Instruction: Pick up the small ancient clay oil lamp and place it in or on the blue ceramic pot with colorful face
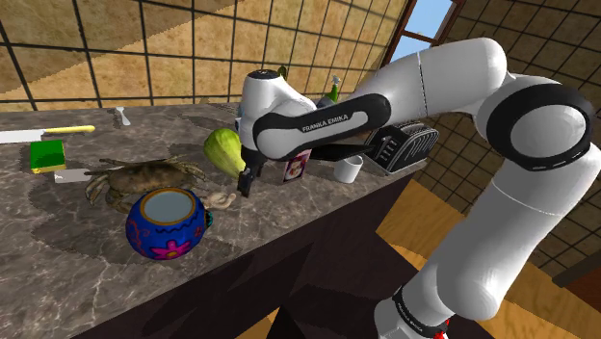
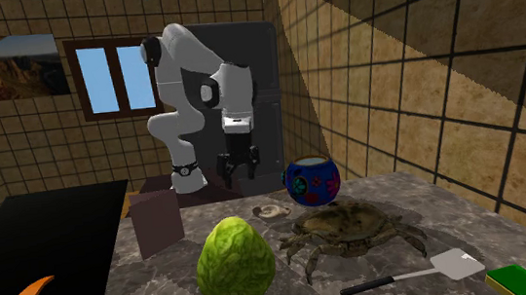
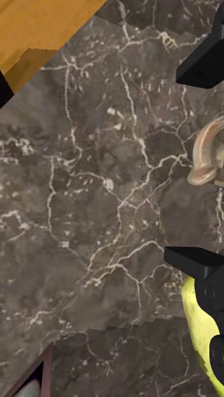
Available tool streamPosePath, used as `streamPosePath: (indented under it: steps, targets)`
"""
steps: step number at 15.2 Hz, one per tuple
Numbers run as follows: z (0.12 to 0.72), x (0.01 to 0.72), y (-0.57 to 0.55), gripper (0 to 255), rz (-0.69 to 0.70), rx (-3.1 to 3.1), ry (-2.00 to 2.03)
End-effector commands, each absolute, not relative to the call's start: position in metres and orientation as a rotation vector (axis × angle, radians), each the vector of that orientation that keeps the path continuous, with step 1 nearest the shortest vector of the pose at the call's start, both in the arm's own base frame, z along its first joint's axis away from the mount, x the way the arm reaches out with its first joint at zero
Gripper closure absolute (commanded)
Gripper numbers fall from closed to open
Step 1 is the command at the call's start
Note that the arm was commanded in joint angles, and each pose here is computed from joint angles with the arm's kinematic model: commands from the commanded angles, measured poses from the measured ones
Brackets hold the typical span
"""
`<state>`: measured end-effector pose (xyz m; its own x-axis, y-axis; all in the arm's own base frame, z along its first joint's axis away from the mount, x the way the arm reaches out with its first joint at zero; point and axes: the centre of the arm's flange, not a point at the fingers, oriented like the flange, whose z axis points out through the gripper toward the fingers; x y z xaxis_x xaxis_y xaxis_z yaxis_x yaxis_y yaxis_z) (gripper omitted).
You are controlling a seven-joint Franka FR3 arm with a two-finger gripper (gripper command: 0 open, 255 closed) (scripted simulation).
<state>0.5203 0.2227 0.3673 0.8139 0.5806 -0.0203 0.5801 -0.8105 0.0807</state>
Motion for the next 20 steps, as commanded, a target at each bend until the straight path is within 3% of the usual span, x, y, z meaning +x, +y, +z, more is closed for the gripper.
streamPosePath:
  steps: [1,13,20]
  targets:
    - [0.355,0.532,0.24,0,0.021,2.902,0.975]
    - [0.286,0.561,0.281,0,0.049,2.873,1.071]
    - [0.283,0.561,0.281,0,0.049,2.873,1.071]
